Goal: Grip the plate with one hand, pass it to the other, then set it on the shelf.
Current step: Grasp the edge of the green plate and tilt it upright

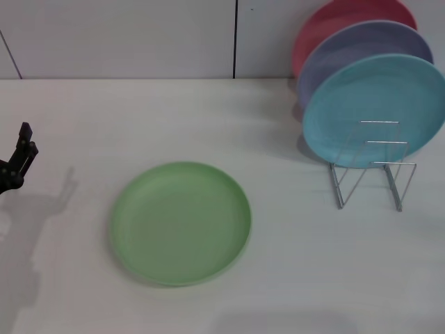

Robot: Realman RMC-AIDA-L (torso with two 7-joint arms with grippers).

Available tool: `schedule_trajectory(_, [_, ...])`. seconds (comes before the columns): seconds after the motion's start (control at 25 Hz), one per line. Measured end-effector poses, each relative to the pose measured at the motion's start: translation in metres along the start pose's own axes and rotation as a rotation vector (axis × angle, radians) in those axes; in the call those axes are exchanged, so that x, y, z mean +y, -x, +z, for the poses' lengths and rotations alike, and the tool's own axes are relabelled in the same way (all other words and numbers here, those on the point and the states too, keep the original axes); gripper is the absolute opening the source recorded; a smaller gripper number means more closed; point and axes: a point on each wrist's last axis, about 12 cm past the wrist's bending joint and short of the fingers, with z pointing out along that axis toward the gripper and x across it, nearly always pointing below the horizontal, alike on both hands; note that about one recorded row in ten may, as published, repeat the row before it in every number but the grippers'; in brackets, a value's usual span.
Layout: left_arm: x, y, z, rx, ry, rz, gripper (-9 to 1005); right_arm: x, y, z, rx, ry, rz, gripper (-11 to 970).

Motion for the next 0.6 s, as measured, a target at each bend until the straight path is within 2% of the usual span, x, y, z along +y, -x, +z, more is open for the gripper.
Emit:
schedule_trajectory(0.24, [-0.004, 0.001, 0.002, -0.007, -0.018, -0.011, 866, 0.000, 0.001, 0.000, -0.011, 0.002, 0.022, 817])
schedule_trajectory(0.48, [-0.015, 0.008, 0.026, 0.069, -0.060, -0.030, 865, -0.001, 0.002, -0.001, -0.010, 0.001, 0.029, 816])
schedule_trajectory(0.56, [-0.011, 0.028, 0.043, 0.136, -0.099, -0.026, 865, -0.001, 0.002, -0.002, -0.011, 0.001, 0.046, 816])
schedule_trajectory(0.6, [-0.011, 0.028, 0.043, 0.136, -0.099, -0.026, 865, -0.001, 0.002, -0.002, -0.011, 0.001, 0.046, 816])
